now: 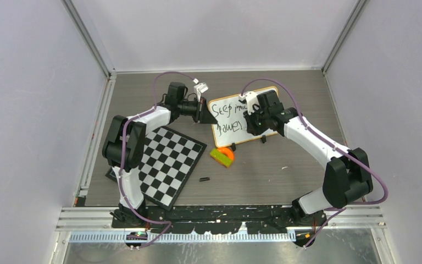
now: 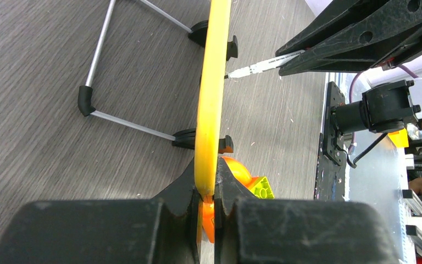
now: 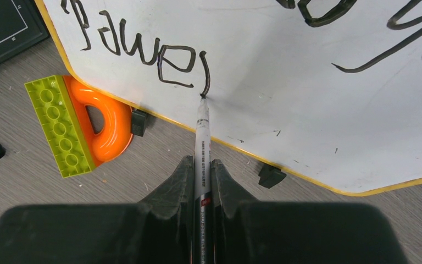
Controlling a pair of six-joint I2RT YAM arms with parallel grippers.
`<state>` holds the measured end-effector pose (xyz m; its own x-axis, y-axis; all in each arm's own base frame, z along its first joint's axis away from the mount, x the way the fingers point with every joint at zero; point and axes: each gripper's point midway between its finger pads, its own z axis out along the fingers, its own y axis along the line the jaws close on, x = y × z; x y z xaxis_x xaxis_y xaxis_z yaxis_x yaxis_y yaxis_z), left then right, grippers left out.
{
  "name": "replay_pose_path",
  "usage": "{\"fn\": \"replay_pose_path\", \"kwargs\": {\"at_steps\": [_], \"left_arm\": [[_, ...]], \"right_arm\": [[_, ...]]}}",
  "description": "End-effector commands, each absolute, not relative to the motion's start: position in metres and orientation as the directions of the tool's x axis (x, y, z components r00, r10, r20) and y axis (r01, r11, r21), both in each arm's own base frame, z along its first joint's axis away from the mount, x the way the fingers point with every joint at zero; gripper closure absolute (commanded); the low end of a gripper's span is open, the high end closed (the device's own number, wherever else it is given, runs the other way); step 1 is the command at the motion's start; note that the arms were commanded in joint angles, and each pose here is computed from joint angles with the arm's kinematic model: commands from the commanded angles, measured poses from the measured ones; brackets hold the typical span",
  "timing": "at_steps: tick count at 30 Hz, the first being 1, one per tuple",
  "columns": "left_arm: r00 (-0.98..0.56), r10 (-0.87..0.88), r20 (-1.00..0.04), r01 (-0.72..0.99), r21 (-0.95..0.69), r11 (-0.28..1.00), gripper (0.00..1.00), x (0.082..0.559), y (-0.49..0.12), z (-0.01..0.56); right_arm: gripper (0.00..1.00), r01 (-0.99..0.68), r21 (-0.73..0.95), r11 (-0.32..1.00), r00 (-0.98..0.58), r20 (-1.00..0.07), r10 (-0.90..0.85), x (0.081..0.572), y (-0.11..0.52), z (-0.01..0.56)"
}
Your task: Write a sentence on the whiteboard
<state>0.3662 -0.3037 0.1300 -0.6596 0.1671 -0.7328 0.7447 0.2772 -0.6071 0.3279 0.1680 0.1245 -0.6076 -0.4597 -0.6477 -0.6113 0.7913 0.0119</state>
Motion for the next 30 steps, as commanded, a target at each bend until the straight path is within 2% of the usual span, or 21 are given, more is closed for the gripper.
{"fn": "replay_pose_path", "kwargs": {"at_steps": [1, 19, 30], "left_arm": [[-0.628, 0.175, -0.758, 0.768, -0.569, 0.294, 1.00, 0.371, -0.306, 0.137], [-0.625, 0.179, -0.760, 0.771, -0.564, 0.295, 1.00, 0.371, -0.306, 0.137], [-0.620, 0.180, -0.764, 0.775, -0.559, 0.295, 1.00, 0.371, -0.306, 0.140]], "right_arm": [[1.00, -0.606, -0.018, 0.795, -0.546, -0.718, -0.432, 0.345, 0.176, 0.149], [1.00, -0.562, -0.032, 0.826, -0.537, -0.746, -0.394, 0.366, 0.165, 0.172], [1.00, -0.631, 0.029, 0.775, -0.549, -0.723, -0.420, 0.327, 0.166, 0.187]]}}
